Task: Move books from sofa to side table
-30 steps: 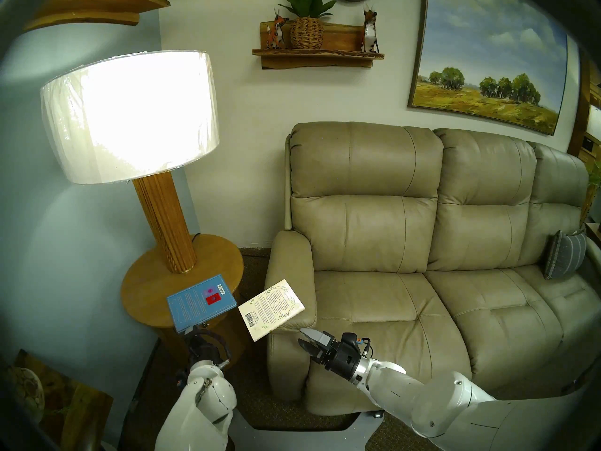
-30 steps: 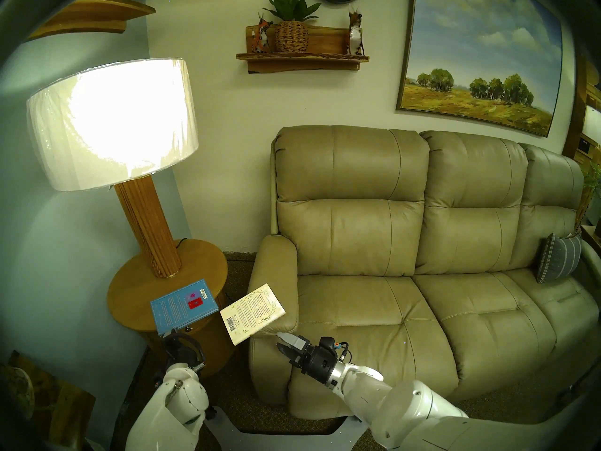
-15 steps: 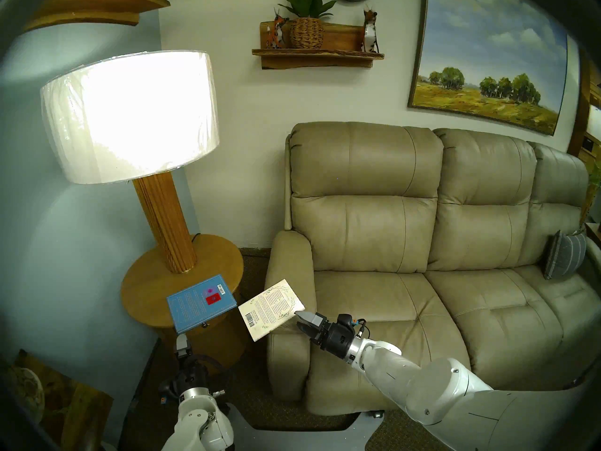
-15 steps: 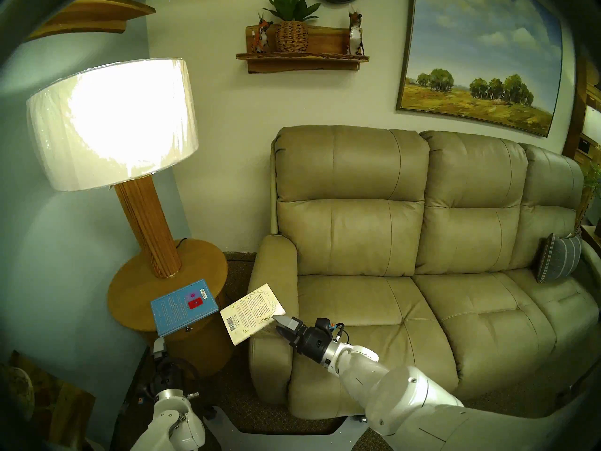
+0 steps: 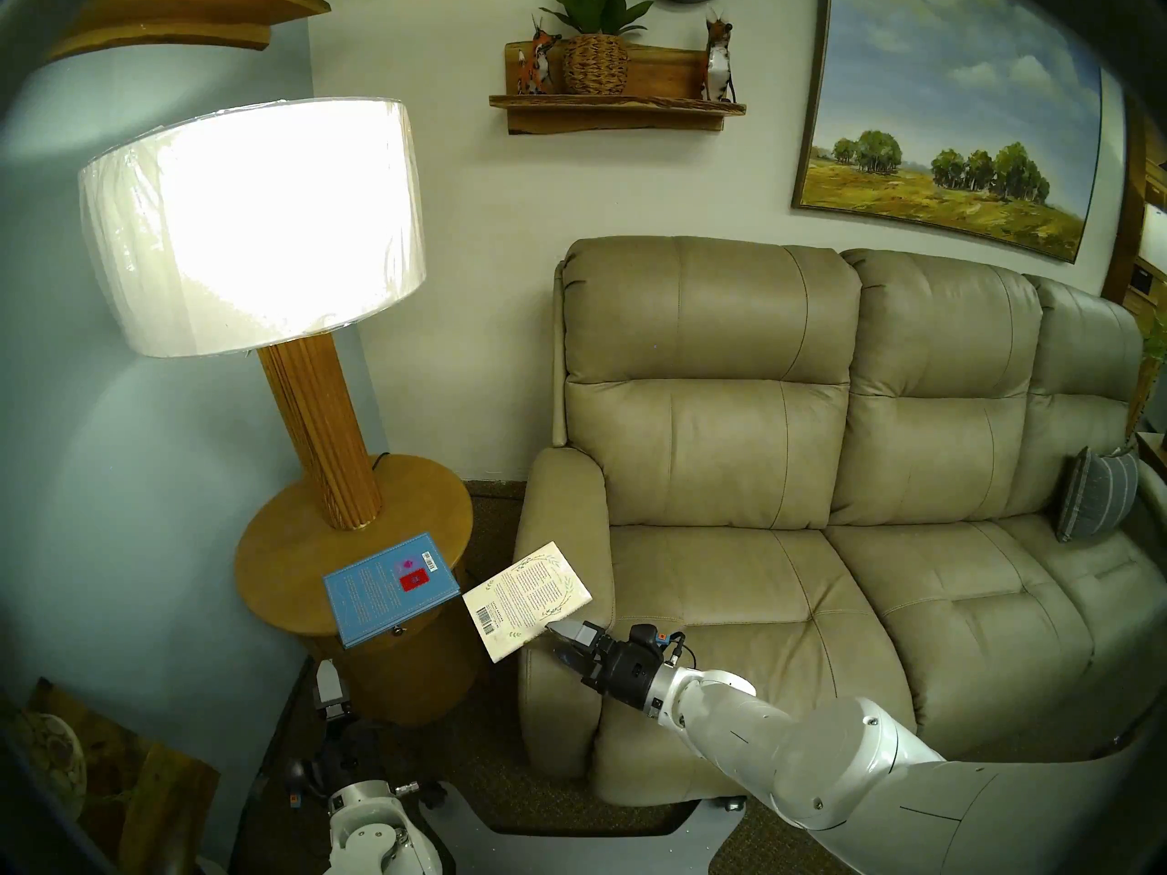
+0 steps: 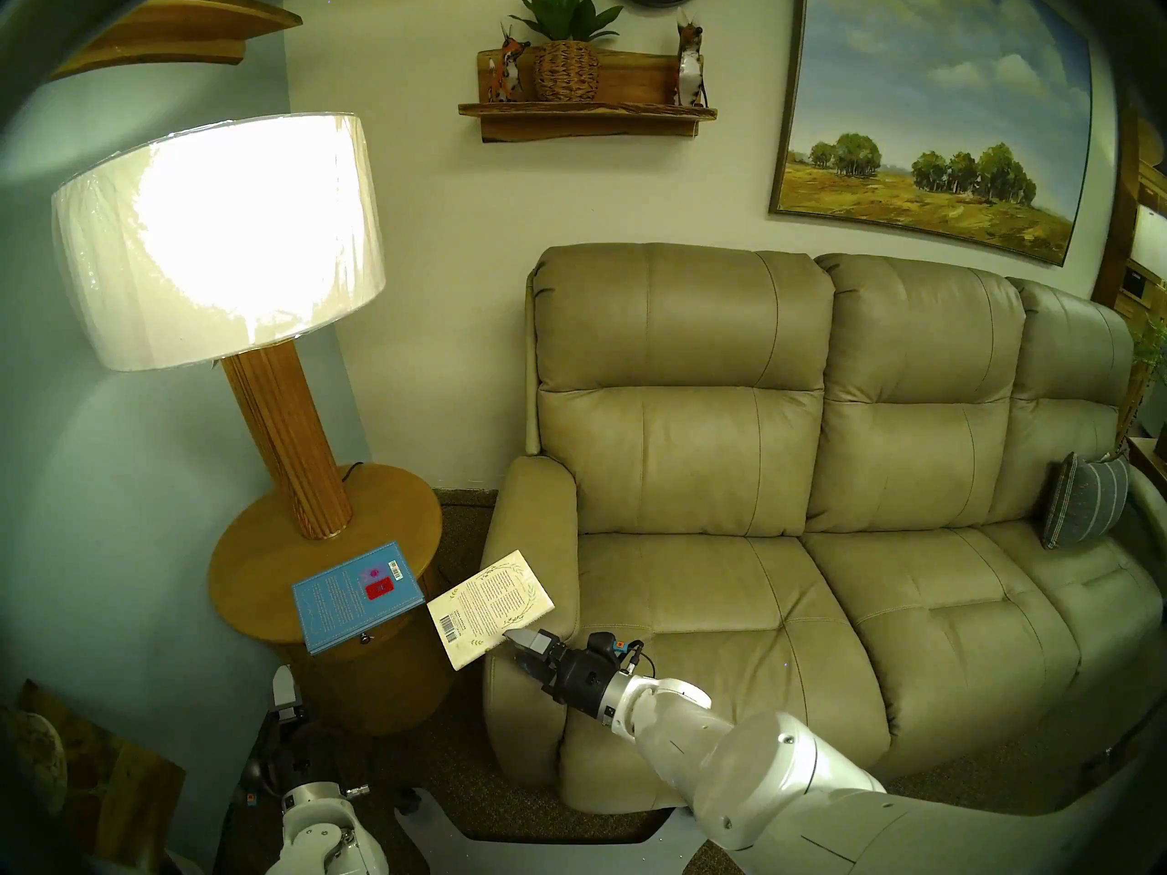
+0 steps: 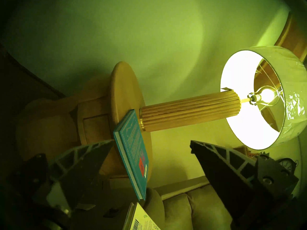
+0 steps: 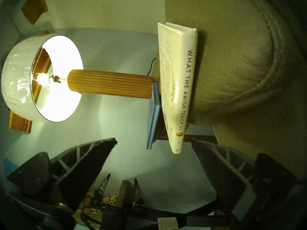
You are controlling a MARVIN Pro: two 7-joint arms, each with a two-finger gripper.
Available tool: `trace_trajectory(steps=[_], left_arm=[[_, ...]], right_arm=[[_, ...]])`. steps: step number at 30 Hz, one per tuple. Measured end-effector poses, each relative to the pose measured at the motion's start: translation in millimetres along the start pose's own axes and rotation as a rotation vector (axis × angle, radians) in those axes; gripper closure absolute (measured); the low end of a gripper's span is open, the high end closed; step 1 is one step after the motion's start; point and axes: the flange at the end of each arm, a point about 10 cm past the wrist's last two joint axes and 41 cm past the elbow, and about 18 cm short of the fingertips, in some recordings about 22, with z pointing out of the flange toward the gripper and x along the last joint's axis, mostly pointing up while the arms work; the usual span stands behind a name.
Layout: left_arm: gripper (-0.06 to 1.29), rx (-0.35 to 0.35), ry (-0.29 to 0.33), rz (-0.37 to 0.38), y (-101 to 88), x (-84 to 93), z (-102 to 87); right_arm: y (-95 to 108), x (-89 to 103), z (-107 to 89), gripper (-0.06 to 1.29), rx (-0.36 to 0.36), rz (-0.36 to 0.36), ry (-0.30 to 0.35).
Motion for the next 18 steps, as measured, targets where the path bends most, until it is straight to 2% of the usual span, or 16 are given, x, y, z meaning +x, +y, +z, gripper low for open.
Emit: trace_trajectory(steps=[8,18], left_arm=[[-0.03,-0.061,0.017,-0.025,-8.0,5.2,-3.6],[-0.03,-0.135,0.043,-0.070,-15.9,10.2,-6.0]], right_arm=[[-1.9,-1.1,16.0,-0.02,-0.050,-0.004,0.026],[-9.4,1.4,34.3,-0.02,-0.073,0.004,0.062]])
